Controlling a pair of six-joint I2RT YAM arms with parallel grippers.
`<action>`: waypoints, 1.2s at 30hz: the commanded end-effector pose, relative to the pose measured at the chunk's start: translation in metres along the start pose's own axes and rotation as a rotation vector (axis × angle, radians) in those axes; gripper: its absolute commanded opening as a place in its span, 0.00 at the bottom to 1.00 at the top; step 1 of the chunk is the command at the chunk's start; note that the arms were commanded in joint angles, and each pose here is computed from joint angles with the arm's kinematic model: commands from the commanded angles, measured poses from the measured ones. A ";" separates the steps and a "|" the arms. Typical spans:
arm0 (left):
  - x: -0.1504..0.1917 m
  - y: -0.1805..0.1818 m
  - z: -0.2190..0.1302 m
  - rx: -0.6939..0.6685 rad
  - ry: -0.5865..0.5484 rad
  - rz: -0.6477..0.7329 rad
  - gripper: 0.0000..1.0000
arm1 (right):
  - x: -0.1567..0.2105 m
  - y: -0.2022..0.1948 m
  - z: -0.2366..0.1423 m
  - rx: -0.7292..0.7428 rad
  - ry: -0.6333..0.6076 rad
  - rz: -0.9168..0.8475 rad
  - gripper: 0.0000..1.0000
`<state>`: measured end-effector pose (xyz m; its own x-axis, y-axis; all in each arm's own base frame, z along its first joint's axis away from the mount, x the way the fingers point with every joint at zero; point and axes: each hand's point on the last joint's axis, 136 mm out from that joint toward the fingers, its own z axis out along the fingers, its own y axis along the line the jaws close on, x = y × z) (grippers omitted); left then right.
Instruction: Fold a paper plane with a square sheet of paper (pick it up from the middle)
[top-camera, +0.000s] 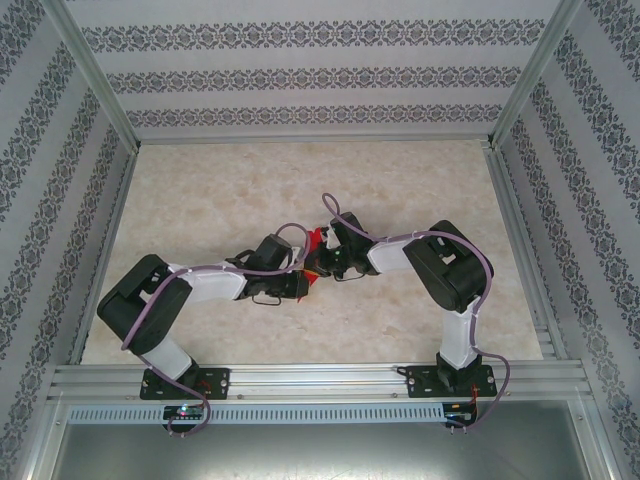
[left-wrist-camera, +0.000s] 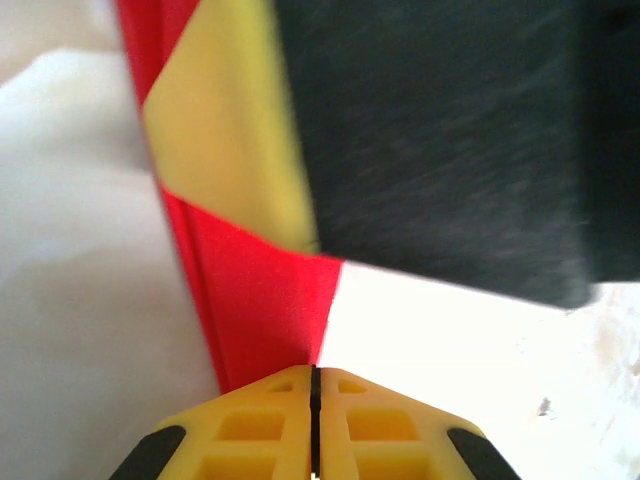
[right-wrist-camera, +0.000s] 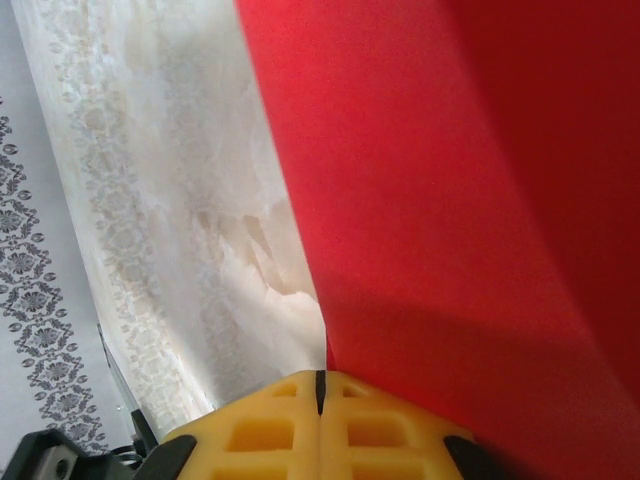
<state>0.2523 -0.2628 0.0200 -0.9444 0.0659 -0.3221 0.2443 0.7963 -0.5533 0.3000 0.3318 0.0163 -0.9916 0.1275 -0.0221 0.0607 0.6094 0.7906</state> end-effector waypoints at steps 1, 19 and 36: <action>0.009 0.008 0.004 0.013 0.014 -0.014 0.11 | 0.010 -0.059 0.004 0.176 -0.004 0.058 0.00; 0.068 0.021 -0.015 0.003 0.132 -0.034 0.09 | 0.005 -0.074 -0.006 0.229 -0.029 0.066 0.00; -0.024 -0.032 -0.040 0.085 -0.092 0.029 0.12 | 0.010 -0.052 -0.003 0.166 -0.003 0.036 0.00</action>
<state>0.2481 -0.2680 0.0855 -0.9109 0.0316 -0.4115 0.3092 0.7127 -0.6297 0.2996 0.3296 0.0167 -0.9924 0.1119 -0.0510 0.0287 0.6144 0.7884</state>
